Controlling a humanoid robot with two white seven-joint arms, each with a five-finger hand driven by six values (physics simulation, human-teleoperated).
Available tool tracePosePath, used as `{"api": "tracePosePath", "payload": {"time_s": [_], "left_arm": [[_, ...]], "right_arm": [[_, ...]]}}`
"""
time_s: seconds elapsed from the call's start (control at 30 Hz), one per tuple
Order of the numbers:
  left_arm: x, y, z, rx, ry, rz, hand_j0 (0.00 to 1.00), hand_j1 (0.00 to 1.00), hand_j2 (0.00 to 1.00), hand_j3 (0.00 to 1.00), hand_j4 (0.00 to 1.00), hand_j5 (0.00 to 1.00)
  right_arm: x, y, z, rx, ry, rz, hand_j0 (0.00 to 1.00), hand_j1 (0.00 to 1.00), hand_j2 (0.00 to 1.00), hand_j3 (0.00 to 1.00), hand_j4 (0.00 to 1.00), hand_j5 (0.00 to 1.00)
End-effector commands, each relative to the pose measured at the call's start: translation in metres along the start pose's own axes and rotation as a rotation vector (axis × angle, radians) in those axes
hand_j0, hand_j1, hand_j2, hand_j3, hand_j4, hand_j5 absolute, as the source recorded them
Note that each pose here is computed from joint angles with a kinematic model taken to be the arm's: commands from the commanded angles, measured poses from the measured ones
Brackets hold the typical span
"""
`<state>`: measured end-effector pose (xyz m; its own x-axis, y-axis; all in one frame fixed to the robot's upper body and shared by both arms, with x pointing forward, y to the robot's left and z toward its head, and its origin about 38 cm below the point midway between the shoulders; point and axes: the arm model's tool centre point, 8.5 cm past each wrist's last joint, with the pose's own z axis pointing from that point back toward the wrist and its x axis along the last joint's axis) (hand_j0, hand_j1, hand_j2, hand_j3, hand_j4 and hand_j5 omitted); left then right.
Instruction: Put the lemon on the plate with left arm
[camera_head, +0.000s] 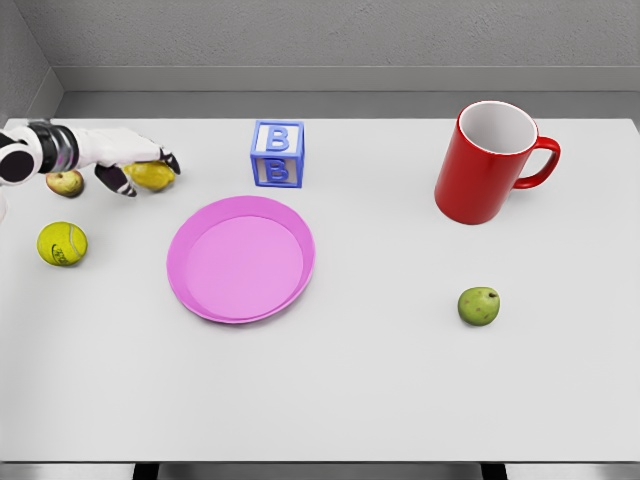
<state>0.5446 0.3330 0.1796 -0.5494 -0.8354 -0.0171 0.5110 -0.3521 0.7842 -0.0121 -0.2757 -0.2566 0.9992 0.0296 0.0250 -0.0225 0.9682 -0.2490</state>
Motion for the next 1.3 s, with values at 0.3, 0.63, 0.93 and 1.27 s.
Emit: {"api": "tracePosePath", "payload": {"time_s": [0.3, 0.63, 0.93, 1.27], "left_arm": [[0.002, 0.0, -0.003, -0.001, -0.002, 0.0, 0.59, 0.59, 0.59, 0.59, 0.59, 0.59], [0.0, 0.003, 0.0, 0.017, -0.002, 0.011, 0.48, 0.48, 0.48, 0.48, 0.48, 0.48], [-0.01, 0.013, 0.014, 0.127, -0.017, 0.112, 0.46, 0.46, 0.46, 0.46, 0.46, 0.46], [-0.007, 0.017, 0.016, 0.186, -0.067, 0.182, 0.46, 0.46, 0.46, 0.46, 0.46, 0.46]], "right_arm": [[-0.001, 0.0, 0.0, 0.0, 0.002, 0.0, 1.0, 1.0, 1.0, 1.0, 1.0, 1.0], [-0.001, 0.0, 0.0, 0.0, 0.002, 0.0, 1.0, 1.0, 1.0, 1.0, 1.0, 1.0], [0.0, 0.0, 0.0, 0.0, 0.0, -0.001, 1.0, 1.0, 1.0, 1.0, 1.0, 1.0], [0.0, 0.0, 0.0, 0.0, 0.0, -0.001, 1.0, 1.0, 1.0, 1.0, 1.0, 1.0]]}}
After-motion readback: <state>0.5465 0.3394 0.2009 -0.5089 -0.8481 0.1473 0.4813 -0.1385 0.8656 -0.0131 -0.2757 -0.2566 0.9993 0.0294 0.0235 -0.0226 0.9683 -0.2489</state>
